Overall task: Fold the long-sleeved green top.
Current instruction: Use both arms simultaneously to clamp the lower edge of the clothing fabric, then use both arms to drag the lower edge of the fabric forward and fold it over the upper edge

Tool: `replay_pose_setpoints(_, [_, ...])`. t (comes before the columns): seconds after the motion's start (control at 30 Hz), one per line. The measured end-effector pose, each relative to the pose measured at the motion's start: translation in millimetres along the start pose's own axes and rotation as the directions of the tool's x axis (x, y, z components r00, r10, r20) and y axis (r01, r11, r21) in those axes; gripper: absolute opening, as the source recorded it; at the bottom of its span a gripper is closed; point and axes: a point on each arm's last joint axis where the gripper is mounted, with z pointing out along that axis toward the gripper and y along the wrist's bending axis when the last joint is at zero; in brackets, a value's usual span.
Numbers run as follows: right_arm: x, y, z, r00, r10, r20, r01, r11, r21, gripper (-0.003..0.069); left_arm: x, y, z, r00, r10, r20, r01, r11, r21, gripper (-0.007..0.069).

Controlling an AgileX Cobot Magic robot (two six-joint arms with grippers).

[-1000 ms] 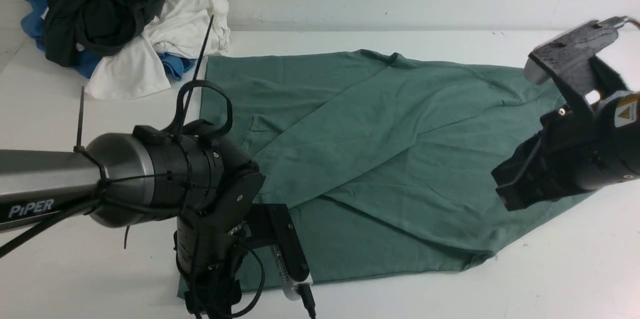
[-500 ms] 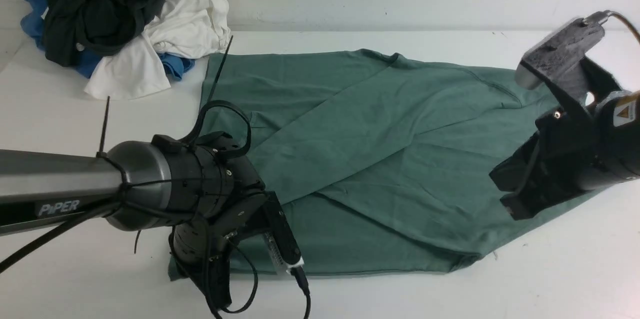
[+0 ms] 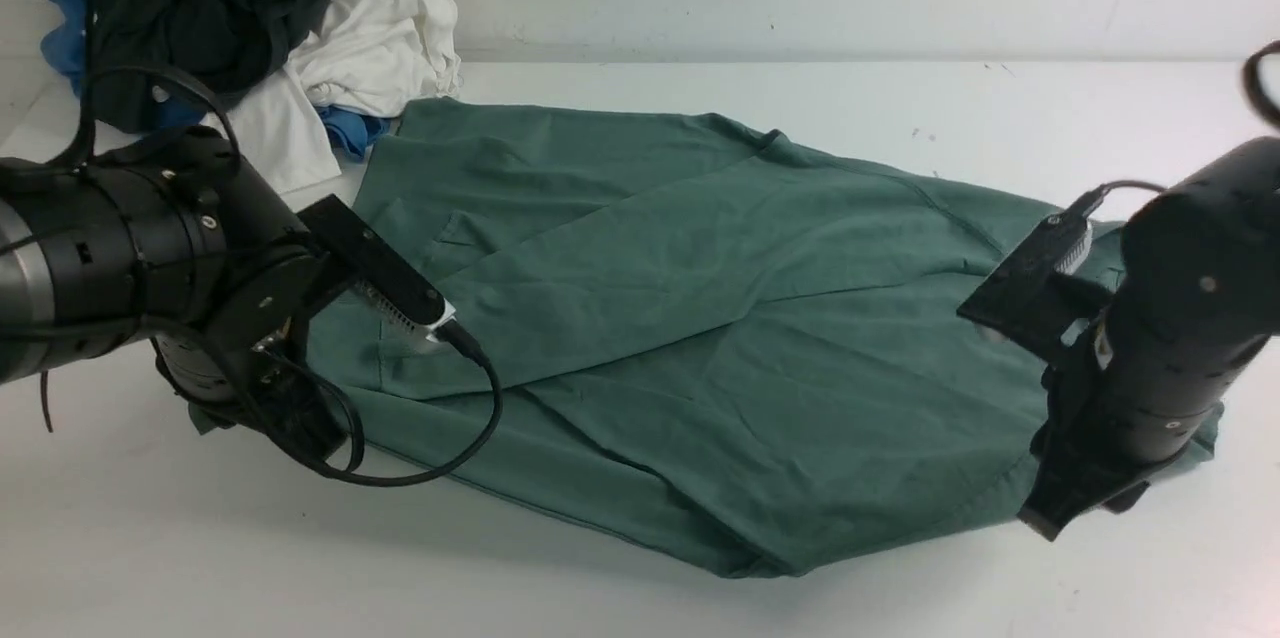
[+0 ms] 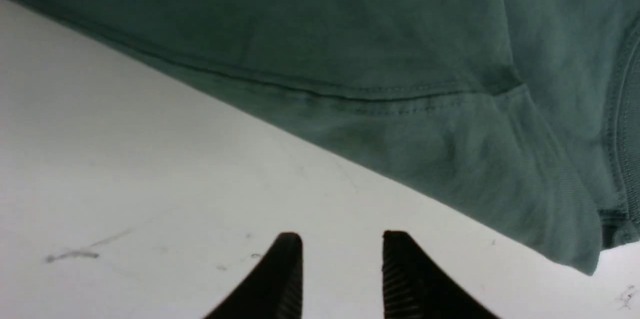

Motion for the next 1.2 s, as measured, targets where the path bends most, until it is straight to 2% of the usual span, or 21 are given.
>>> replay_pose_setpoints(0.03, [0,0,2,1.0,0.002,-0.006,-0.002,1.0,0.006,0.0253,0,0,0,1.0,-0.001,0.001,0.001,1.0,0.0,0.0002])
replay_pose_setpoints(0.07, [-3,-1,14,0.999,0.005,-0.043,-0.004,1.0,0.02,0.033,1,2,-4,1.0,-0.008,0.012,0.008,1.0,-0.003,0.0002])
replay_pose_setpoints(0.13, [-5,-2,26,0.998,0.002,-0.069,0.0,0.999,0.035,0.0395,1,3,-7,1.0,-0.014,0.025,0.014,1.0,-0.003,0.0002])
replay_pose_setpoints(0.17, [-5,-2,27,0.997,0.001,-0.072,0.001,0.999,0.033,0.0402,1,3,-7,1.0,-0.014,0.026,0.014,1.0,-0.004,0.0002])
replay_pose_setpoints(0.2, [-8,-2,38,0.996,-0.01,-0.09,0.014,0.999,0.039,0.044,0,4,-8,0.999,-0.016,0.037,0.016,1.0,-0.004,0.0002])
replay_pose_setpoints(0.27, [-10,-2,49,0.993,-0.028,-0.113,0.034,0.998,0.045,0.0454,0,4,-8,0.999,-0.016,0.041,0.016,1.0,-0.004,0.0002])
replay_pose_setpoints(0.33, [-13,-5,52,0.992,-0.049,-0.116,0.058,0.996,0.073,0.0429,0,4,-8,0.999,-0.017,0.041,0.017,1.0,-0.003,0.0002])
replay_pose_setpoints(0.37, [-14,-7,53,0.992,-0.043,-0.114,0.054,0.994,0.09,0.0389,0,4,-9,0.999,-0.017,0.042,0.017,1.0,-0.003,0.0002])
replay_pose_setpoints(0.4, [-14,-7,53,0.993,-0.042,-0.115,0.053,0.994,0.094,0.0389,0,4,-9,0.999,-0.017,0.042,0.017,1.0,-0.003,0.0002])
replay_pose_setpoints(0.43, [-17,-10,54,0.995,-0.029,-0.097,0.041,0.991,0.125,0.0298,0,4,-9,0.999,-0.019,0.042,0.019,1.0,-0.001,0.0002])
replay_pose_setpoints(0.47, [-17,-10,54,0.996,-0.015,-0.089,0.027,0.991,0.132,0.0261,0,4,-9,0.999,-0.02,0.042,0.02,1.0,-0.001,0.0002])
replay_pose_setpoints(0.53, [-17,-10,55,0.996,0.012,-0.083,-0.001,0.99,0.138,0.0114,2,4,-10,0.999,-0.028,0.034,0.027,1.0,0.007,0.0002])
replay_pose_setpoints(0.57, [-17,-10,55,0.996,0.019,-0.083,-0.007,0.99,0.138,0.0063,3,4,-12,0.999,-0.036,0.028,0.035,0.999,0.014,0.0002])
replay_pose_setpoints(0.63, [-12,-10,48,0.994,0.036,-0.099,-0.021,0.989,0.143,0.0015,7,4,-19,0.998,-0.058,0.021,0.057,0.998,0.038,0.0002])
replay_pose_setpoints(0.83, [3,-23,-10,0.997,0.073,0.011,-0.074,0.97,0.233,-0.0003,10,15,-72,0.973,-0.185,0.137,0.164,0.975,0.147,0.0002])
replay_pose_setpoints(0.97, [15,-44,-48,0.984,0.102,0.147,-0.143,0.941,0.306,-0.0004,-4,33,-101,0.939,-0.24,0.247,0.207,0.966,0.152,0.0002])
replay_pose_setpoints(1.13, [10,-87,-68,0.924,0.174,0.341,-0.289,0.9,0.325,-0.0004,-38,66,-101,0.903,-0.319,0.288,0.29,0.947,0.14,0.0002])
replay_pose_setpoints(1.2, [-2,-108,-67,0.884,0.196,0.425,-0.343,0.889,0.305,-0.0004,-63,80,-81,0.895,-0.347,0.281,0.32,0.937,0.138,0.0002])
